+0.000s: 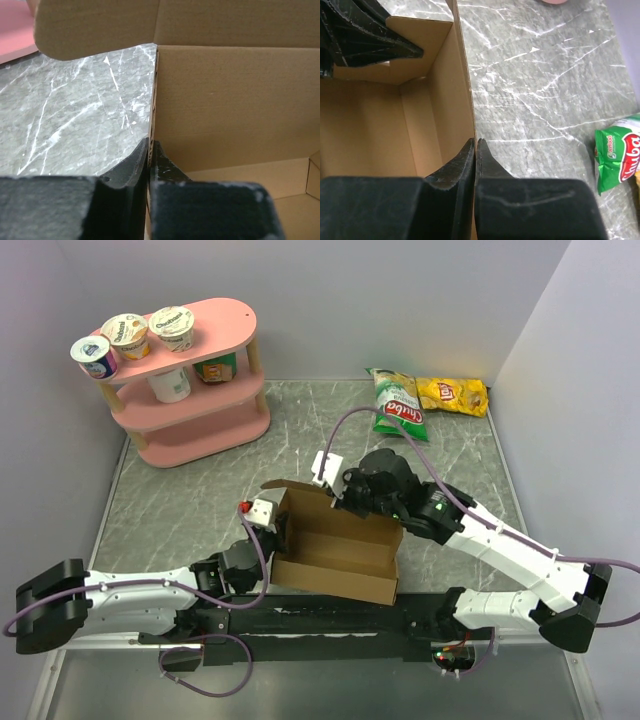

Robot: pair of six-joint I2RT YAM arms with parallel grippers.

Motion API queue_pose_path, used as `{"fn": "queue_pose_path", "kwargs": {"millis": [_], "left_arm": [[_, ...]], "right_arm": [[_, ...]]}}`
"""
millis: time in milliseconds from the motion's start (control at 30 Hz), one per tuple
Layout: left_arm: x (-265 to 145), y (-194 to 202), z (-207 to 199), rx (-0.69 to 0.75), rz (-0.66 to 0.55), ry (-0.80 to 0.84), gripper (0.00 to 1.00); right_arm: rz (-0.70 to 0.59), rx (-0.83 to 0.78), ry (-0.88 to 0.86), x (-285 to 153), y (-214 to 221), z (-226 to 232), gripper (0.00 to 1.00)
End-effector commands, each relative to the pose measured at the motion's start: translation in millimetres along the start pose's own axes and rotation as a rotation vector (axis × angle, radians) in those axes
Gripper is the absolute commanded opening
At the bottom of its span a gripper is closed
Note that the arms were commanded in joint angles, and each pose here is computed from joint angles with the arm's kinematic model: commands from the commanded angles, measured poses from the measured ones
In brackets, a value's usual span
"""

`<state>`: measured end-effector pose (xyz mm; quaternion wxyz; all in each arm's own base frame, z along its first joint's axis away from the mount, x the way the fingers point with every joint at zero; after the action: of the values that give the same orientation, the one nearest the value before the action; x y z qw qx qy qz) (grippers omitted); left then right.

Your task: Fold the paper box

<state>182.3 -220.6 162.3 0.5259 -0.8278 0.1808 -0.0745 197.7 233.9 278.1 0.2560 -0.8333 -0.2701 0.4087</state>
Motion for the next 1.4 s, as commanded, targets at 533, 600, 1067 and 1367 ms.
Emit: {"fn": "queue_pose_path", "kwargs": {"millis": [533,600,1067,1367], "left_arm": [[-20.4,-59.0,-20.9,-0.163,-0.053,0.067,0.73],[-23.9,-67.3,-19.5,-0.186,-0.068,0.064,0.77],[-58.1,-75.9,-0.1,-0.329,0.076,-0.008,0.96],[-98.4,-40.5,1.5,-0.485,0.431,-0.049,0.96]], "right_arm": [[0.074,-0.072,0.160,-3.9,11.9,-3.7,0.00],[0.071,-0.077,0.168,-4.6,11.1,-3.7,0.00],[0.111,-0.066,0.251,-6.5,14.1,-14.7,0.00],[0.106,-0.062,0.287,-11.2,13.2,-19.7,0.00]]}}
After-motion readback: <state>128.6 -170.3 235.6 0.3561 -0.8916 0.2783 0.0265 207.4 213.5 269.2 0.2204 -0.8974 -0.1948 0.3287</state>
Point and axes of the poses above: each gripper's point midway between its finger pads, its own x axis out along the fingers, its own z axis along the line the jaws close on, y = z × x, the point moved 4 cm from there along -x, back along the fingers, and after that the axes turned 15 degrees about -x, right-handed, at the moved point
